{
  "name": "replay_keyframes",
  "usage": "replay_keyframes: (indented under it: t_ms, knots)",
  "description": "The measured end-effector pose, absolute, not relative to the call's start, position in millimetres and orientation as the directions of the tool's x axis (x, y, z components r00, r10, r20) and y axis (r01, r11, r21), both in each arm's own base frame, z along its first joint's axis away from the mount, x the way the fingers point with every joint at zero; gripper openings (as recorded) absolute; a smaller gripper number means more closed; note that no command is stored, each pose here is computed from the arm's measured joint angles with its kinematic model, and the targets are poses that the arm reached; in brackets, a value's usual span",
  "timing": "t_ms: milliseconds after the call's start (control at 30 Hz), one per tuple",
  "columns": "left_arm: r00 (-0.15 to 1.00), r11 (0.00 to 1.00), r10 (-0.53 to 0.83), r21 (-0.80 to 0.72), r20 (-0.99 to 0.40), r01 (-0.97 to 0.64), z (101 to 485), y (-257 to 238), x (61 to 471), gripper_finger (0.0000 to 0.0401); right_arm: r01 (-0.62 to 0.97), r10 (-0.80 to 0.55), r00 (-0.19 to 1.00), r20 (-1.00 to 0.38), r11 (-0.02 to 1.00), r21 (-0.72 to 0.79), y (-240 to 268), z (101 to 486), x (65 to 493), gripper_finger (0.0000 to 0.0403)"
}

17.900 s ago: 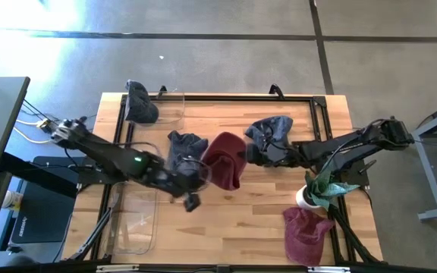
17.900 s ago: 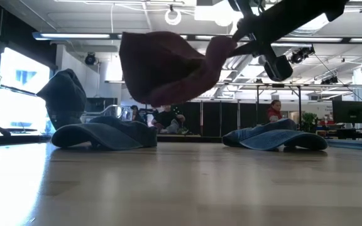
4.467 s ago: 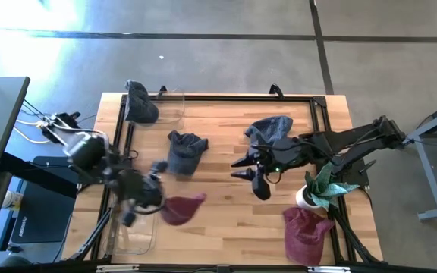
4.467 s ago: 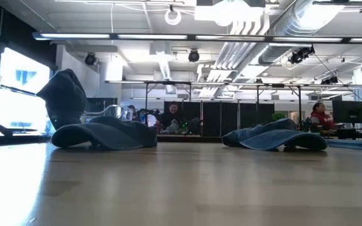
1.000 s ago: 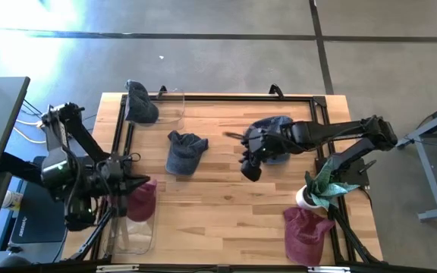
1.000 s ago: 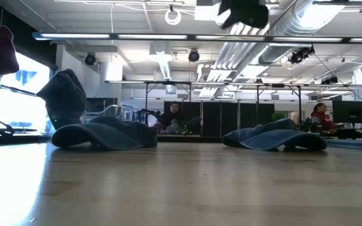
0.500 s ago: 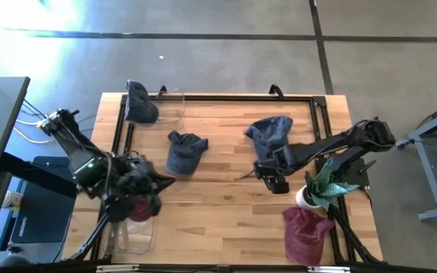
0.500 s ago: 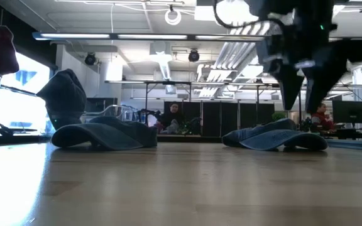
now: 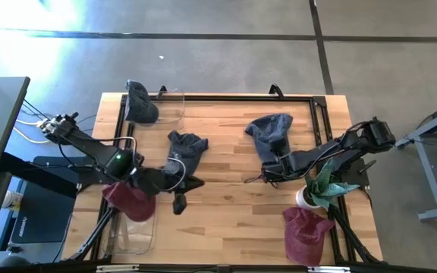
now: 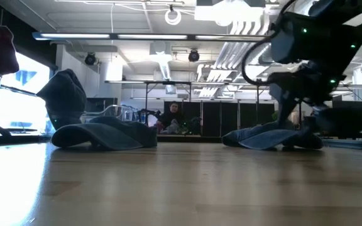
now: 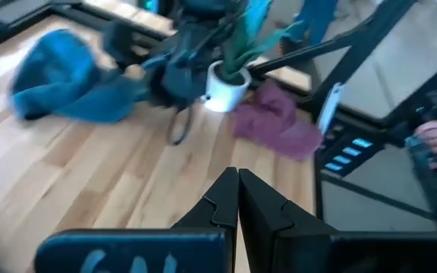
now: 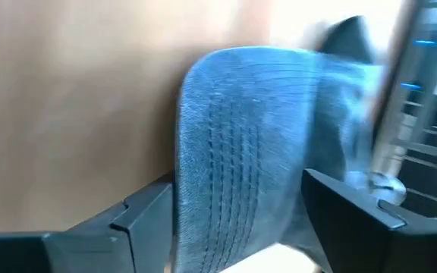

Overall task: Pick & Place hat
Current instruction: Put the right blue cap into the top transparent bin

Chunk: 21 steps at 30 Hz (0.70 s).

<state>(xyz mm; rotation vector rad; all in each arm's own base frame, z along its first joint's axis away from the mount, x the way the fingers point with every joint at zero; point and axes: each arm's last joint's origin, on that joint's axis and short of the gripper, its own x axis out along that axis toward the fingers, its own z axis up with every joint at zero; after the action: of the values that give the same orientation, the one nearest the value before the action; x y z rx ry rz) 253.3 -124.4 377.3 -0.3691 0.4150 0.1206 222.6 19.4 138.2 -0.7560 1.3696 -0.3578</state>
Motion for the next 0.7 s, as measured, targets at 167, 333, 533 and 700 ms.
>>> replay_keyframes:
  t_ms: [167, 333, 533, 700]
  knots:
    - [0.936, 0.935, 0.02, -0.325, -0.352, -0.142, 379.4, -117.5, 270.9, 0.0007, -0.111, -0.639, 0.236, -0.732, 0.731, -0.674, 13.7, 139.0, 229.8, 0.0198]
    - [0.951, 0.959, 0.079, -0.239, -0.298, -0.154, 395.7, -111.7, 271.0, 0.0007, -0.065, -0.645, 0.265, -0.717, 0.73, -0.681, 11.2, 149.5, 238.9, 0.0056]
    - [0.928, 0.969, 0.202, -0.073, -0.314, -0.236, 420.1, -103.5, 260.5, 0.0007, 0.05, -0.601, 0.395, -0.695, 0.77, -0.636, 12.8, 203.1, 256.2, 0.0031]
    - [0.904, 0.957, 0.28, 0.015, -0.323, -0.291, 423.0, -99.8, 256.8, 0.0013, 0.043, -0.334, 0.555, -0.762, 0.926, -0.374, 7.5, 274.0, 262.2, 0.0009]
